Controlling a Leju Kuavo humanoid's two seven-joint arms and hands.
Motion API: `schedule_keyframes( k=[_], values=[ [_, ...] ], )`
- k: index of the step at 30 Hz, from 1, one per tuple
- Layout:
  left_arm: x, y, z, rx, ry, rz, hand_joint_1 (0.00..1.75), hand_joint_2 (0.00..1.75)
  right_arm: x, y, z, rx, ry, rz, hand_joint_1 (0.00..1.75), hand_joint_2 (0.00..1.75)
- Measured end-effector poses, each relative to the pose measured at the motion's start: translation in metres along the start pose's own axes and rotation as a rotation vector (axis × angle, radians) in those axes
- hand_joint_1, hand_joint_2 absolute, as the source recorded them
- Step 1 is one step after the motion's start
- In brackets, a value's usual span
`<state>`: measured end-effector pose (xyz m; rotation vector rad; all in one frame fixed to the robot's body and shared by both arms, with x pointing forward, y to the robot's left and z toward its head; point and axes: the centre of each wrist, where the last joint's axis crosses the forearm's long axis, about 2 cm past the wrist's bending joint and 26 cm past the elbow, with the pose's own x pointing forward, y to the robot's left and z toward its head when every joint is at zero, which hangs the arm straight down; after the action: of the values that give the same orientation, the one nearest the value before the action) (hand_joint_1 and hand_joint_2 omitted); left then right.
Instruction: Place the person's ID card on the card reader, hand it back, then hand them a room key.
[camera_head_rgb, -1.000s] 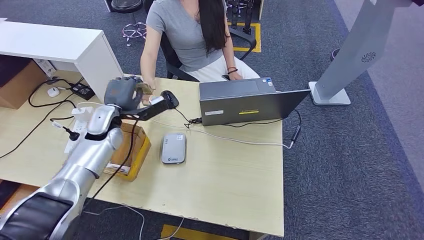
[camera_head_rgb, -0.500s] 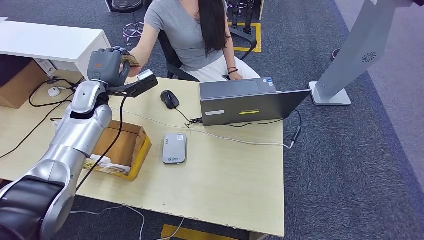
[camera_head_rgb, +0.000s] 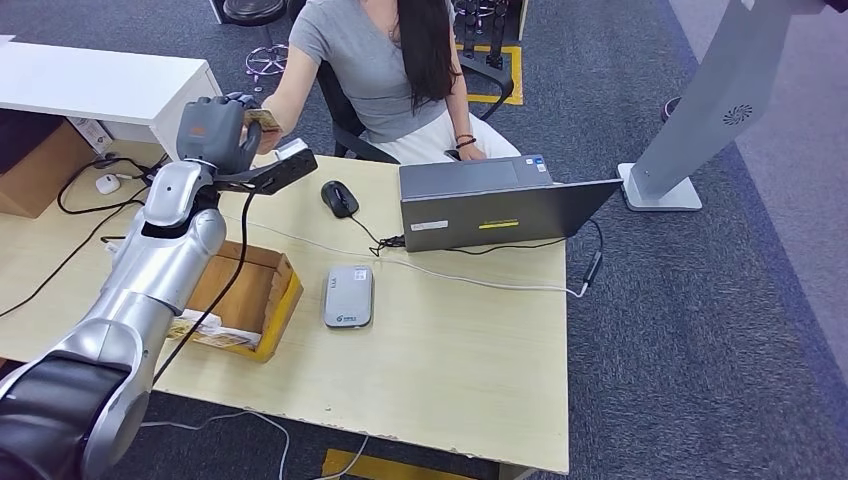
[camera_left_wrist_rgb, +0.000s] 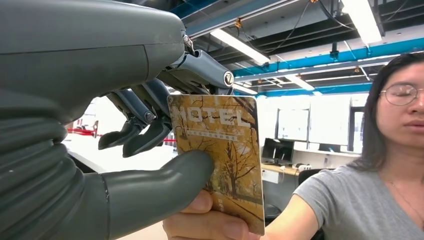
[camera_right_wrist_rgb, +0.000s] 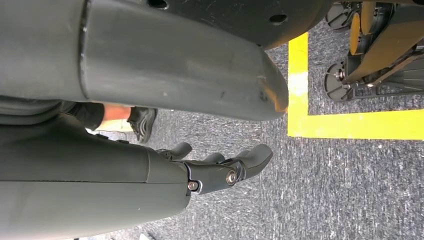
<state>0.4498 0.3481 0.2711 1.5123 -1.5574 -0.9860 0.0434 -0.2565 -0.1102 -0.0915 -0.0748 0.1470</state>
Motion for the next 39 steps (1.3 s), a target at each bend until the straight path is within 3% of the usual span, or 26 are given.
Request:
schedule_keyframes(
  k=[1,2,14,22,32,36,39],
  values=[
    [0.000,0.000,0.000,0.001,0.001,0.001,0.04,1.75,0.000,0.000,0.000,0.000,0.000,0.000,0.00,0.00],
    [0.000,0.000,0.000,0.003,0.001,0.002,0.00,1.75,0.000,0.000,0.000,0.000,0.000,0.001,0.00,0.00],
    [0.004,-0.003,0.002,0.021,0.001,0.027,0.00,1.75,0.000,0.000,0.000,-0.001,-0.004,0.007,0.00,0.00],
    [0.008,-0.018,0.025,-0.004,-0.020,0.079,0.00,1.75,-0.001,0.000,0.000,-0.001,0.002,-0.005,0.00,0.00],
    [0.010,-0.019,0.031,0.001,-0.027,0.100,0.00,1.75,-0.001,-0.001,0.000,-0.002,0.004,-0.015,0.00,0.00],
    [0.015,-0.025,0.055,0.021,-0.048,0.162,0.00,1.75,-0.002,-0.001,0.000,-0.009,0.005,-0.035,0.00,0.00],
    [0.023,-0.032,0.095,0.037,-0.080,0.225,0.00,1.75,-0.004,0.000,0.000,-0.014,0.006,-0.066,0.00,0.00]
  ],
)
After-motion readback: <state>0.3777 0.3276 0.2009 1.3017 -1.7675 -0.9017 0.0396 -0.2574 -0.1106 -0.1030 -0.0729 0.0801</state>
